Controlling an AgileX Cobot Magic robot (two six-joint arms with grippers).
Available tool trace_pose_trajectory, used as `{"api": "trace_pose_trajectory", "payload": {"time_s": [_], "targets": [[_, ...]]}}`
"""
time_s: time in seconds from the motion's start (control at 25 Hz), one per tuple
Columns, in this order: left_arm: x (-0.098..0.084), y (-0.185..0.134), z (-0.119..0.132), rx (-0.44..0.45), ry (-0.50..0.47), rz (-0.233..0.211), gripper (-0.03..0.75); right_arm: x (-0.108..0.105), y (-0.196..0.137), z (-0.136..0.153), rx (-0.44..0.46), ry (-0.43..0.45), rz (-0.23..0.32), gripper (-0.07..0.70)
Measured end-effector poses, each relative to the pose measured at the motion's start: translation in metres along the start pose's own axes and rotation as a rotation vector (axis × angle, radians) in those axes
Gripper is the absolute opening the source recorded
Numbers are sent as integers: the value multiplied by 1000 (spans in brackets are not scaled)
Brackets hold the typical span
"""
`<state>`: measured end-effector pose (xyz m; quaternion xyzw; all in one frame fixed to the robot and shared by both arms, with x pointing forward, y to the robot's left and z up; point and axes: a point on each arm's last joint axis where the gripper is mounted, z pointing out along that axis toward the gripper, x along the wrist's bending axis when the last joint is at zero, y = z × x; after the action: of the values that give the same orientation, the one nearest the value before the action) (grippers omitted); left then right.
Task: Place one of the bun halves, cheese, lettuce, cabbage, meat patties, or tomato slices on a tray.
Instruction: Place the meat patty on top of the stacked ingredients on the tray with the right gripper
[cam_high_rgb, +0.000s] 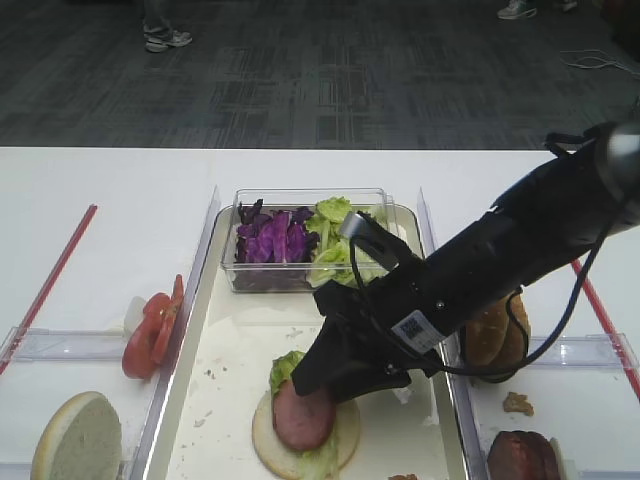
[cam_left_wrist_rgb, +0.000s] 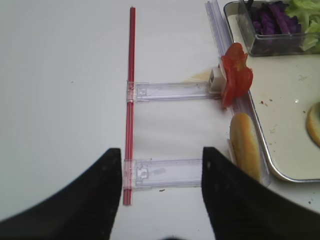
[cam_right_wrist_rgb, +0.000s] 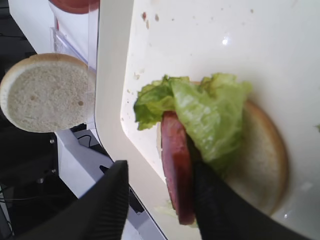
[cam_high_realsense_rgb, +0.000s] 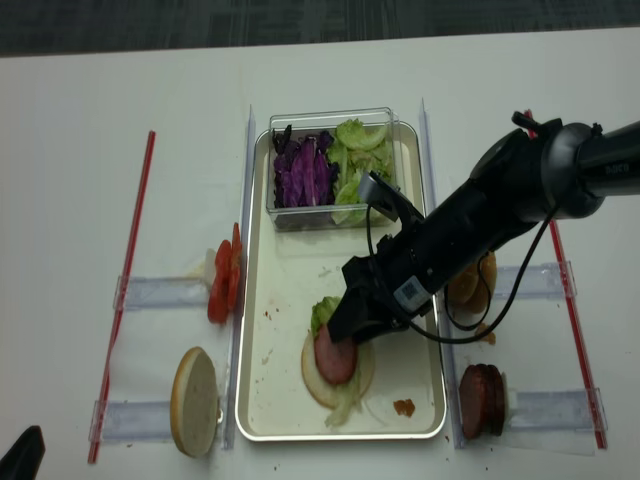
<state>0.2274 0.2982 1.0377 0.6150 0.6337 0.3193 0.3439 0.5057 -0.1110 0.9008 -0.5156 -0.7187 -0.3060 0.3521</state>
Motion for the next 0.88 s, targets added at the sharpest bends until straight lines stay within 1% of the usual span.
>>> {"api": "trace_pose_trajectory", "payload": {"time_s": [0.12,0.28,0.36,0.56,0.64,0.76,0.88], "targets": [[0,0,0,0,0,0,349,0,0,0,0,0,33,376],[0,0,0,0,0,0,349,-1,0,0,10,-12,55,386],[0,0,0,0,0,0,349,0,0,-2,21,-30,54,386],[0,0,0,0,0,0,349,9,6,-11,16,-86,25,386],[0,0,0,0,0,0,349,12,8,-14,26,-113,29,386],[0,0,0,0,0,-2,349,13,10,-18,58,-156,29,386],[0,0,0,0,2,-2,349,18,13,-23,89,-179,26,386]]}}
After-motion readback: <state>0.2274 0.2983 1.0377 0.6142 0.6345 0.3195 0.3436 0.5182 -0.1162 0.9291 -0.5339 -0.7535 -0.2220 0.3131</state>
